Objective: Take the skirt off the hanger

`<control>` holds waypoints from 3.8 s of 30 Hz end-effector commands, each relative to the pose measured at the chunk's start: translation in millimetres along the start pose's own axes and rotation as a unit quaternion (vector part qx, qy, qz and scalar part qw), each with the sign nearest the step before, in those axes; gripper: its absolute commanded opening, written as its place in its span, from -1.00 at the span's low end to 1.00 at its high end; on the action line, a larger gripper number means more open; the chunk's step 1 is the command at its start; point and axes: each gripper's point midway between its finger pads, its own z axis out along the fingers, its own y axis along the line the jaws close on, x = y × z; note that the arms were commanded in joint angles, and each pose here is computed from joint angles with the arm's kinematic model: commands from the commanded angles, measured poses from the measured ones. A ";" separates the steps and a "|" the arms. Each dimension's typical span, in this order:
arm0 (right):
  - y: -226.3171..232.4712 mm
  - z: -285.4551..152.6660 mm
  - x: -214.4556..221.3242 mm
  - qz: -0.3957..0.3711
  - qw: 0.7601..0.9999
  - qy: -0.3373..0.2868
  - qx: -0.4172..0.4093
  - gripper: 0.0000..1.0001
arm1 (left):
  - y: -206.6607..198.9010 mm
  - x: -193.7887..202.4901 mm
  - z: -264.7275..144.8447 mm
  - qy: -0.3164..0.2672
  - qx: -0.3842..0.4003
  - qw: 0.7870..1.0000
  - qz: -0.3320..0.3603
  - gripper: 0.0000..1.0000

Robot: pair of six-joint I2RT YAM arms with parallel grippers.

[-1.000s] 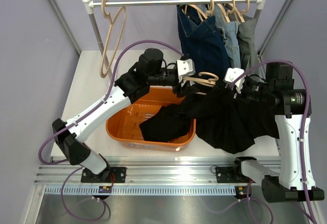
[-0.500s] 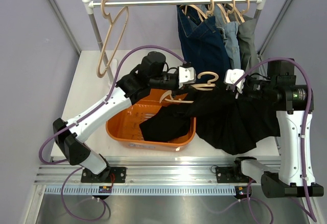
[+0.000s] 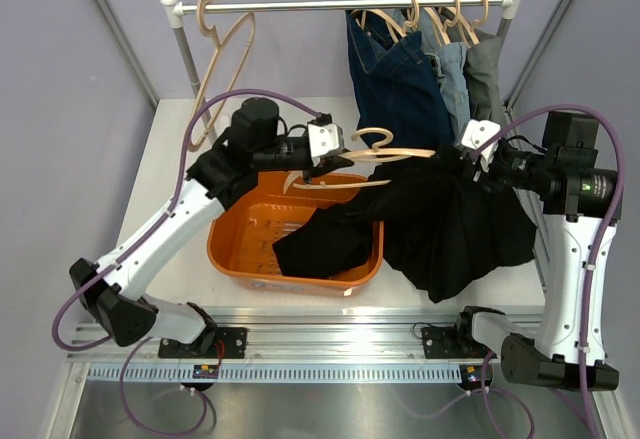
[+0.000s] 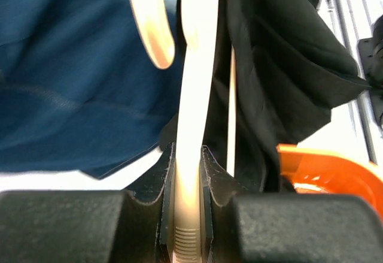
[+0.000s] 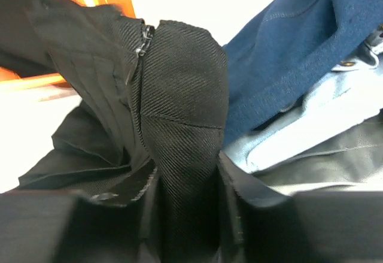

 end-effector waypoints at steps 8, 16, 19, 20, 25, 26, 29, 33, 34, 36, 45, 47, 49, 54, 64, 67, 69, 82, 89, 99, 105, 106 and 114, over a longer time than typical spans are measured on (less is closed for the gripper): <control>-16.5 -28.9 27.8 0.082 0.993 0.040 0.073 -0.01 | 40.3 -1.0 -60.5 0.011 -0.130 0.991 0.009 -1.00; -19.7 -29.7 20.3 0.130 0.989 0.012 0.074 0.25 | 42.0 -3.4 -72.6 0.011 -0.143 0.990 0.007 -1.00; -15.7 -27.5 0.8 0.141 0.988 -0.032 0.049 0.27 | 40.2 -6.2 -72.0 0.007 -0.137 0.990 0.009 -1.00; -14.6 -24.7 -7.3 0.143 0.988 -0.056 0.033 0.27 | 40.6 -6.7 -72.7 0.008 -0.137 0.990 0.012 -1.00; -12.0 -25.5 -42.8 0.137 0.981 -0.139 -0.008 0.32 | 41.1 -4.0 -78.2 0.031 -0.139 0.989 0.023 -1.00; -9.8 -25.9 -53.0 0.142 0.975 -0.167 -0.024 0.34 | 41.5 -7.4 -82.1 0.032 -0.144 0.989 0.031 -1.00; -3.8 -20.9 -70.6 0.149 0.967 -0.200 -0.058 0.39 | 33.1 -12.5 -84.8 0.022 -0.131 0.990 0.036 -1.00; 2.6 -4.3 -85.3 0.099 0.973 -0.195 -0.078 0.41 | 15.8 -19.3 -78.1 -0.004 -0.084 0.996 0.039 -1.00; 3.2 -1.9 -88.1 0.089 0.974 -0.195 -0.080 0.42 | 13.1 -20.2 -76.7 -0.007 -0.076 0.996 0.039 -1.00; 3.3 4.1 -94.4 0.071 0.974 -0.196 -0.088 0.46 | 6.6 -23.0 -73.8 -0.016 -0.053 0.998 0.043 -1.00; 26.8 27.6 -108.6 0.036 0.969 -0.180 -0.165 0.51 | -7.3 -31.5 -51.3 -0.021 0.001 0.998 0.054 -1.00; 44.3 39.8 -104.8 0.010 0.968 -0.158 -0.196 0.50 | -5.6 -34.2 -45.6 -0.022 0.006 0.998 0.057 -1.00; 58.0 47.0 -99.6 0.007 0.966 -0.140 -0.219 0.48 | -5.6 -37.9 -42.8 -0.023 0.008 0.998 0.060 -1.00; 70.3 54.0 -96.8 -0.008 0.965 -0.125 -0.230 0.38 | -4.5 -39.5 -39.1 -0.021 0.009 0.998 0.065 -1.00; 86.9 53.6 -90.1 0.015 0.961 -0.100 -0.259 -0.50 | 15.8 -22.1 -40.0 0.021 -0.040 0.996 0.082 -1.00; 88.5 53.7 -91.2 0.027 0.961 -0.102 -0.257 -0.73 | 20.3 -25.1 -40.7 0.017 -0.051 0.995 0.085 -1.00; 87.7 54.1 -92.1 0.038 0.961 -0.101 -0.253 -0.87 | 21.5 -26.0 -40.8 0.015 -0.057 0.995 0.077 -1.00; 100.3 42.7 -70.2 0.093 0.969 -0.072 -0.216 -1.00 | 32.3 -83.6 -74.8 -0.096 -0.158 0.981 0.057 0.66; 94.8 39.6 -61.1 0.122 0.971 -0.068 -0.195 -1.00 | 37.0 -92.1 -101.5 -0.096 -0.215 0.971 0.052 0.98; 75.6 50.5 -71.8 0.153 0.969 -0.079 -0.176 -1.00 | 39.4 -100.1 -144.1 -0.100 -0.296 0.950 0.022 0.98; 37.3 66.4 -86.5 0.249 0.959 -0.084 -0.110 -1.00 | 38.9 -91.5 -162.4 -0.096 -0.337 0.936 -0.032 0.98; 28.1 68.9 -91.2 0.254 0.958 -0.092 -0.096 -1.00 | 40.3 -87.5 -165.5 -0.094 -0.349 0.931 -0.046 0.98; -16.4 91.1 -105.6 0.333 0.940 -0.071 0.012 -1.00 | 33.0 -67.1 -199.3 -0.131 -0.425 0.883 -0.152 0.98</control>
